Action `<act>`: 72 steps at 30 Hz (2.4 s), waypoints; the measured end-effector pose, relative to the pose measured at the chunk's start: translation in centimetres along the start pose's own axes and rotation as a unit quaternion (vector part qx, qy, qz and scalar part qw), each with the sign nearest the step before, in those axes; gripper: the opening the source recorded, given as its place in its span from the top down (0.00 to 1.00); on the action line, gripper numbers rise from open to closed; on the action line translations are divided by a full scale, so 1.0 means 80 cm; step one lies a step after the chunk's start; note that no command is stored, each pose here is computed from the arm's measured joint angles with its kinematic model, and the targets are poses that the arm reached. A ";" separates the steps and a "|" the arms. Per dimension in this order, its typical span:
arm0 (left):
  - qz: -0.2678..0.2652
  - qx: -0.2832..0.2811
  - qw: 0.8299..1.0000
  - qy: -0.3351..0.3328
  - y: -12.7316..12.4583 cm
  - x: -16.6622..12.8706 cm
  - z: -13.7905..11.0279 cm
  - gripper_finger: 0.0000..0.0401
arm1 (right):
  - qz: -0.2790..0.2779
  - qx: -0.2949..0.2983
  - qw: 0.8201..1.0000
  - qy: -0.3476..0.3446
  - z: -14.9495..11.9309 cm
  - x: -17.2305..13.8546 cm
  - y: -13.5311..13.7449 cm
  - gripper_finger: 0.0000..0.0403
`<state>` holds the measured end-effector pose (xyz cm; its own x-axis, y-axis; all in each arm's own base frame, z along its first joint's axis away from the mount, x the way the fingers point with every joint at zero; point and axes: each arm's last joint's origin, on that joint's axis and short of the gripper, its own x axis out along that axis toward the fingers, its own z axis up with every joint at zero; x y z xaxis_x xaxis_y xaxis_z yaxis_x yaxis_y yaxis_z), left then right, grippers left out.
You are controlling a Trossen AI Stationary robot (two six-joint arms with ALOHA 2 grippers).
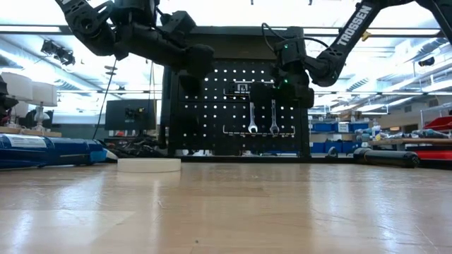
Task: Hang tools onto peg board
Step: Unhang the right wrench from the peg board
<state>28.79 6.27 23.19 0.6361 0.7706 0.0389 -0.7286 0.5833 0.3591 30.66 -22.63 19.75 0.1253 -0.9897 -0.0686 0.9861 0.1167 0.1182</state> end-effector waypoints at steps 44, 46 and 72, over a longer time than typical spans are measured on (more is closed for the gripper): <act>-0.005 0.005 1.000 0.012 -0.001 0.001 -0.004 0.47 | -0.027 -0.050 0.998 0.015 -0.039 0.021 0.018 0.57; -0.004 0.003 1.000 0.013 0.001 0.002 -0.005 0.47 | -0.027 -0.055 0.998 0.019 -0.040 0.021 0.018 0.62; -0.026 0.004 1.000 0.013 0.000 0.003 -0.007 0.47 | -0.020 -0.089 0.995 0.049 -0.045 0.020 0.015 0.90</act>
<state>28.82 6.61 22.66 0.6660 0.7459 -0.0052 -0.6927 0.6210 0.3667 32.47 -23.75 16.19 0.0879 -0.9820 -0.1671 0.9931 0.0996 -0.0624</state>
